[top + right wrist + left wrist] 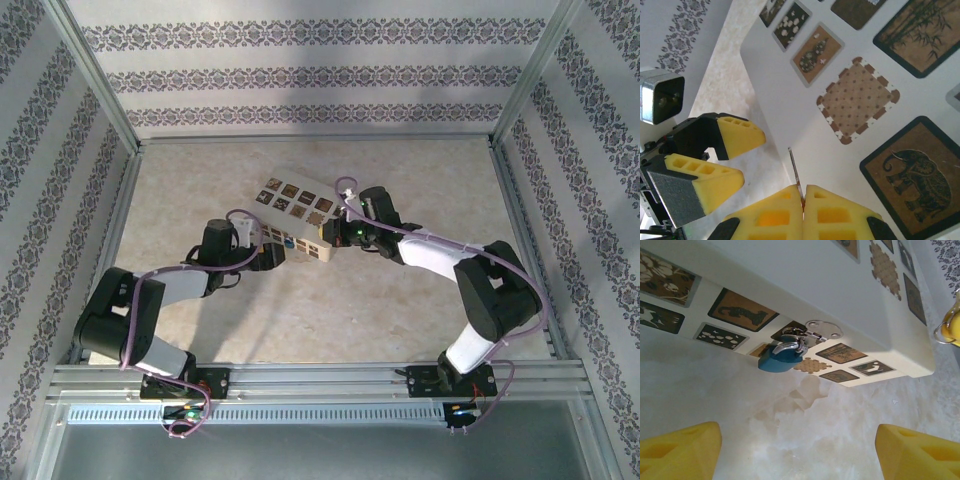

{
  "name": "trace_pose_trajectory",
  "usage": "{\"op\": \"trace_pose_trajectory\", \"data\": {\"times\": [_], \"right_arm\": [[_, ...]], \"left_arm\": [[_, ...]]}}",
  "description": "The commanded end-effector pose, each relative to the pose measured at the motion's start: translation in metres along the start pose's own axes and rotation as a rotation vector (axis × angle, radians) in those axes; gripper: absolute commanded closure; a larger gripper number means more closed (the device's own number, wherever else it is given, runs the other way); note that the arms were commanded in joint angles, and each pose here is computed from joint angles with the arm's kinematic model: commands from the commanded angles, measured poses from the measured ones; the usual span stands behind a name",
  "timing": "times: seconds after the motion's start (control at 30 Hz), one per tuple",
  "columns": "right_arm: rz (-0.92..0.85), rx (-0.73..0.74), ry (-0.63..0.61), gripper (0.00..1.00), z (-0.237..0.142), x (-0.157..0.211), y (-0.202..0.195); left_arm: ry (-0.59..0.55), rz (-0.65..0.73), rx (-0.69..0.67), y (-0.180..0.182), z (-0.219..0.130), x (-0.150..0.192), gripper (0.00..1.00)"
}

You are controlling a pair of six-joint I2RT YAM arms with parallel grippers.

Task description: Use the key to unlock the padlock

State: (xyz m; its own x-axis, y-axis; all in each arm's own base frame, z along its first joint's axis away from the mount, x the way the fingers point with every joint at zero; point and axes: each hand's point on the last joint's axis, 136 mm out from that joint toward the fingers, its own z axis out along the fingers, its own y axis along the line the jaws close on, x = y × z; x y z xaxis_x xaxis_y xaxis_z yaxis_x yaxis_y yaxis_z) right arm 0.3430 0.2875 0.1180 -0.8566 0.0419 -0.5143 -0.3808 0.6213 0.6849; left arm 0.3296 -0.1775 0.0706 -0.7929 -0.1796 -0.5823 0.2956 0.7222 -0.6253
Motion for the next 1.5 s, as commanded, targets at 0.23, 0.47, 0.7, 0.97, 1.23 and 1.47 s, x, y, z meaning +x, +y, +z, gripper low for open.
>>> {"op": "trace_pose_trajectory", "data": {"times": [0.23, 0.47, 0.7, 0.97, 1.23, 1.47], "right_arm": [[0.036, 0.003, 0.021, 1.0, 0.011, 0.009, -0.008], [0.038, 0.018, 0.032, 1.0, 0.01, 0.012, -0.011], [0.041, 0.018, 0.03, 1.0, 0.008, 0.012, -0.013], [0.043, 0.018, 0.032, 1.0, 0.007, 0.012, -0.014], [0.048, 0.017, 0.037, 1.0, 0.009, 0.013, -0.015], [0.049, 0.016, 0.037, 1.0, 0.008, 0.013, -0.015]], "left_arm": [[-0.023, 0.081, 0.087, -0.002, 0.02, -0.013, 0.24], [-0.013, 0.149, 0.086, 0.002, 0.029, -0.015, 0.27], [0.01, 0.223, 0.104, 0.003, 0.04, -0.018, 0.33], [0.033, 0.236, 0.136, 0.001, 0.05, -0.02, 0.4], [0.048, 0.226, 0.162, -0.008, 0.058, -0.009, 0.48], [0.002, 0.185, 0.161, -0.005, 0.062, -0.012, 0.5]]}}
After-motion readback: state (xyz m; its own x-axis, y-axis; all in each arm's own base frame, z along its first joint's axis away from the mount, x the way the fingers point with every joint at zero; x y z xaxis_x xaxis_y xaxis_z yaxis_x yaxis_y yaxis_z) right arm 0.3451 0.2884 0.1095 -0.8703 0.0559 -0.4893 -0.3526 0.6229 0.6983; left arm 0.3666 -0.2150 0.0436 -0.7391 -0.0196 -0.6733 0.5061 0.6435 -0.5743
